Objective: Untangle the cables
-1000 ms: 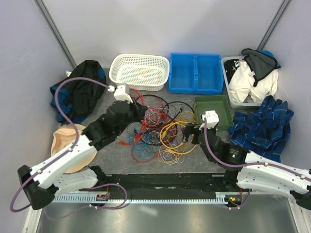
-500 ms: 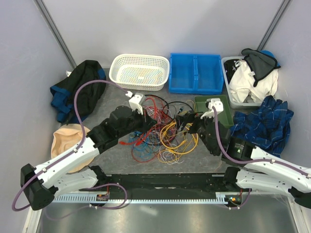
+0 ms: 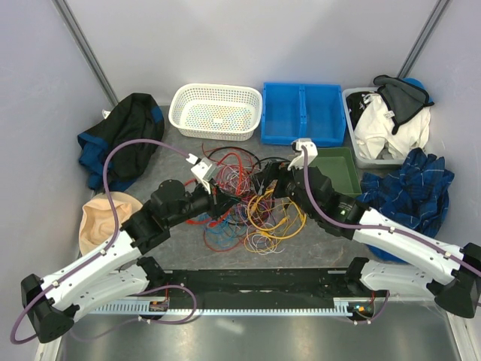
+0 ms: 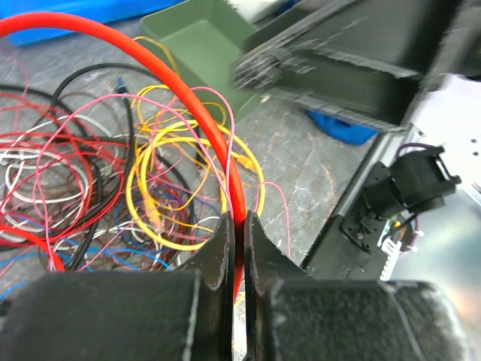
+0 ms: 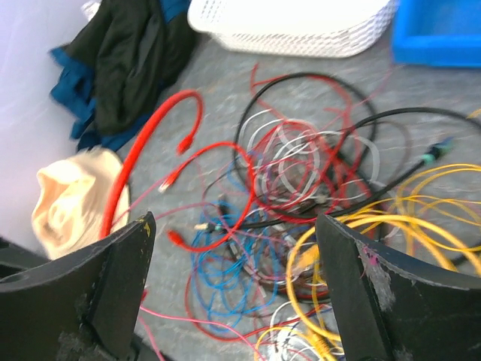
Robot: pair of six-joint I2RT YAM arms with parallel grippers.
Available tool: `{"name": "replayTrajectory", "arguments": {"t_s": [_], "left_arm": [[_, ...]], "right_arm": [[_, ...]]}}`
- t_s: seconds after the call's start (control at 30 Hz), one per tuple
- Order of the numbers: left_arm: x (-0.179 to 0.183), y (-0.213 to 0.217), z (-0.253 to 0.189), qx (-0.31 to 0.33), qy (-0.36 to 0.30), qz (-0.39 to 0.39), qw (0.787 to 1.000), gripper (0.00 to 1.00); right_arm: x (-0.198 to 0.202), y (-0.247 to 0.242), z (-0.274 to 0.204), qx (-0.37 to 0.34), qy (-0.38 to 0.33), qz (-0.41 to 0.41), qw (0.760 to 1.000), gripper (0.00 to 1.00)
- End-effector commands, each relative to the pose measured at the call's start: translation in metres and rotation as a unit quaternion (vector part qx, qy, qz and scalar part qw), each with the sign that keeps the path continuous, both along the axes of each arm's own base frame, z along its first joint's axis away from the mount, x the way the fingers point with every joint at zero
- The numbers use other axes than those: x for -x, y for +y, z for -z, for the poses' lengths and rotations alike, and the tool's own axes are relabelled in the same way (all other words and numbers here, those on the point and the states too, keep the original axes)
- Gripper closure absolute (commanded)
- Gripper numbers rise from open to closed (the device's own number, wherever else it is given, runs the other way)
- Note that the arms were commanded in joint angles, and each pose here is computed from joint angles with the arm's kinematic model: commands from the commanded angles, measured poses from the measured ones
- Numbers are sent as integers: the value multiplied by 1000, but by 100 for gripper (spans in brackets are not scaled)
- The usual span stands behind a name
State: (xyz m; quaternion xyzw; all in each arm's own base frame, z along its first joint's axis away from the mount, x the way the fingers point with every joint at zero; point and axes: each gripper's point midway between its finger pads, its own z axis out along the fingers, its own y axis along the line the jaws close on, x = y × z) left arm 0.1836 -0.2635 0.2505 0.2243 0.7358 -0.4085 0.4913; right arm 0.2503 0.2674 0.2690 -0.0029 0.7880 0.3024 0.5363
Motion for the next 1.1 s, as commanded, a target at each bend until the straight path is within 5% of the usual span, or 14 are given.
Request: {"name": "replayTrajectory", "arguments": {"t_s": [0.0, 0.3, 0.5, 0.93, 1.07], "left_arm": [[6, -5, -8, 6, -36, 35, 999, 98], [9, -5, -3, 5, -30, 39, 999, 98], [10, -8, -3, 9, -29, 47, 998, 98], [5, 4, 16, -3, 6, 2, 1000, 98], [-2, 9, 27, -19, 48, -35, 998, 72]], "right_arm": [[7, 26, -30, -68, -12, -57, 996, 6], [5, 35, -50, -97, -31, -67, 993, 6], [-3, 74, -20, -61, 17, -122, 991, 12], [-33, 52, -33, -45, -24, -47, 998, 68], [-46, 43, -45, -25, -36, -23, 999, 97]]}}
